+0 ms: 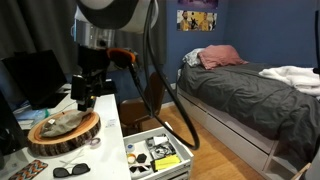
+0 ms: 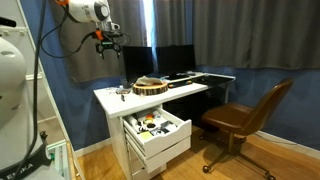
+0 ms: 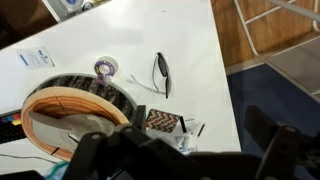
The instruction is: Pick up the sun glasses from the table and put them in the open drawer
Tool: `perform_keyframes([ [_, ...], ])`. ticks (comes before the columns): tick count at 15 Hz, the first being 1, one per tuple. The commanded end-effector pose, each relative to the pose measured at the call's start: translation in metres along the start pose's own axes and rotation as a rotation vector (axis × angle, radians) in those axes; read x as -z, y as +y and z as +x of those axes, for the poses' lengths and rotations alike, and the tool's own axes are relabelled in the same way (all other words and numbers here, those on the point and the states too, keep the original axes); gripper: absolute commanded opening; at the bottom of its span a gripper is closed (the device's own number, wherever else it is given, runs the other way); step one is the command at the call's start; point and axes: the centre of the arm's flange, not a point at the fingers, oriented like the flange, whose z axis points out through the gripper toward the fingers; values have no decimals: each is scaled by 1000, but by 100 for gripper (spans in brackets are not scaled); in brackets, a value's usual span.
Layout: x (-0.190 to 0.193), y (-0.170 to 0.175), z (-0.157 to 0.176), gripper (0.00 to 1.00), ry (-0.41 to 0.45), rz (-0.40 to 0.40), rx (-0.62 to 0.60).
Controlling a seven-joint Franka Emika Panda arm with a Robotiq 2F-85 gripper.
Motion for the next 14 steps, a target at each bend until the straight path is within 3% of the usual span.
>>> perform_keyframes([
  [1,-54,18,41,100,12,43,91],
  [11,-177,31,81,100,-61,142,121],
  [14,-213,31,93,100,-87,152,243],
])
